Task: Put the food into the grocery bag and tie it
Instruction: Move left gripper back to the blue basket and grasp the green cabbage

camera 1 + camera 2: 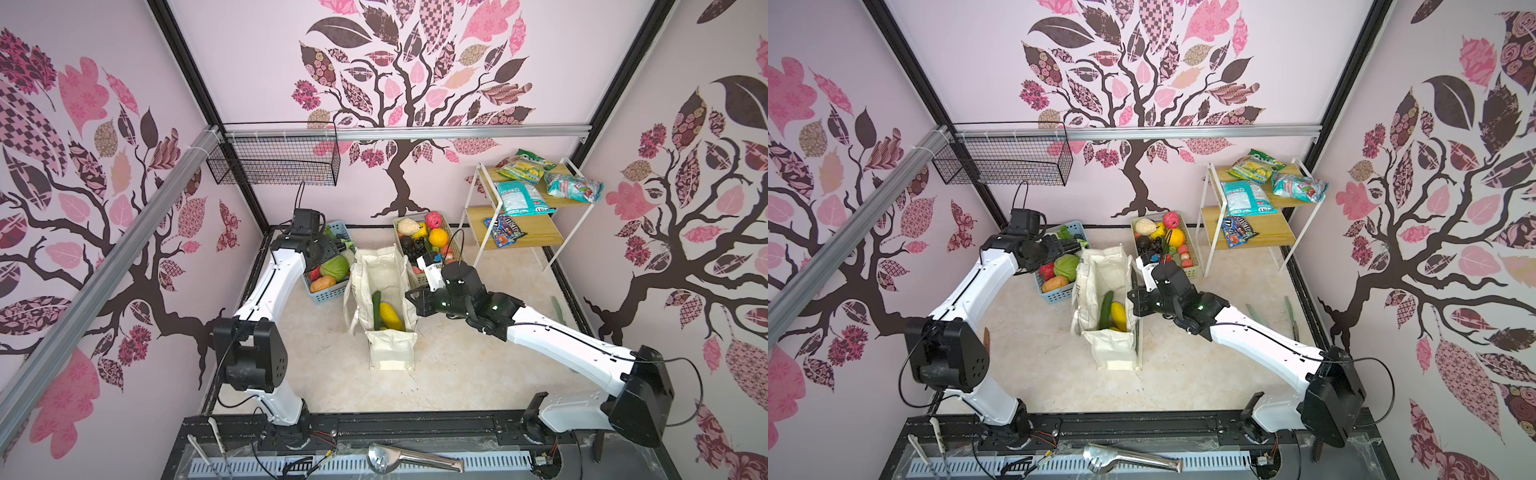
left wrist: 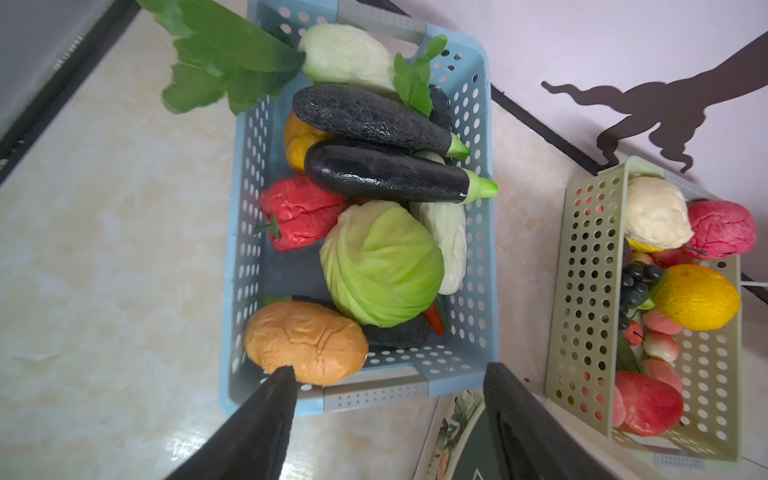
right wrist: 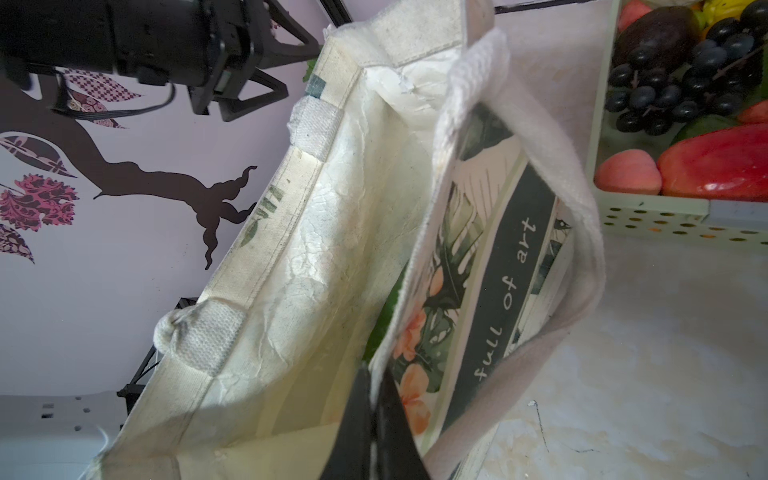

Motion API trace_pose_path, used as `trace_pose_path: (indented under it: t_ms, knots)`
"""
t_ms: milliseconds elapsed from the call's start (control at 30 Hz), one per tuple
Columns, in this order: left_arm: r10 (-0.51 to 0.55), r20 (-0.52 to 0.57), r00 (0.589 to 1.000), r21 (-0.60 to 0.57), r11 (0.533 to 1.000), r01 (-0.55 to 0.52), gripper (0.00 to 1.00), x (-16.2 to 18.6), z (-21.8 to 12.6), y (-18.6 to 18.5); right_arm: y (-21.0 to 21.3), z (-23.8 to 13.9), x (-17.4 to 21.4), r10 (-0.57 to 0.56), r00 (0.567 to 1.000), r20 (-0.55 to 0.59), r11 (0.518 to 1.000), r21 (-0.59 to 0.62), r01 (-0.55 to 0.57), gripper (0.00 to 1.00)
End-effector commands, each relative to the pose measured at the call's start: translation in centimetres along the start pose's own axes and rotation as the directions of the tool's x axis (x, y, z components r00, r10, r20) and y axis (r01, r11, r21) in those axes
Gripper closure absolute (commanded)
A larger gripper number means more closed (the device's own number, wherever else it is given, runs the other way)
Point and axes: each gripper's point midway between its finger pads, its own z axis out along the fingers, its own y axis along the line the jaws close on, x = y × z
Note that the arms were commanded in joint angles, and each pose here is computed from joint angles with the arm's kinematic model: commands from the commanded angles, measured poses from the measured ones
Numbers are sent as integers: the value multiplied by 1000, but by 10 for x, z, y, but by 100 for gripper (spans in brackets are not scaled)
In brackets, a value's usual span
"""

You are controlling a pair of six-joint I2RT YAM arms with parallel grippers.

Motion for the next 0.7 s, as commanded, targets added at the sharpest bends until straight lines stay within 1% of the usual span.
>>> trace_pose_path:
  t_ms: [0,133,233,400,500,567,633,667]
  knots:
    - [-6,0,1000,35,999,6,25,-9,22,-13,4,-11,-3,14,1000,24,1000,-17,-13,100]
    - [27,-47,999,-14,1000,-27,23,-1,50,-6,2,-11,-6,23,999,42,1000,-10,-22,100]
    - [45,-60,997,-57,997,-49,21,1,60,1,3,-10,-6,24,999,38,1000,-13,-23,100]
    - [47,-73,996,-48,998,-51,16,4,79,-2,6,-10,-3,42,998,35,998,-41,-41,100]
    - [44,-67,997,-25,999,-45,15,3,78,-8,4,-10,-2,43,998,35,999,-32,-41,100]
    - [40,-42,998,-6,999,-40,14,-1,75,-12,2,-9,0,39,999,32,999,-26,-38,100]
    - [42,-9,999,-16,999,-42,10,-4,73,-15,1,-6,0,36,999,25,999,-22,-36,100]
    - [50,-9,999,-28,998,-51,9,-4,74,-16,2,-6,0,33,999,22,999,-24,-33,100]
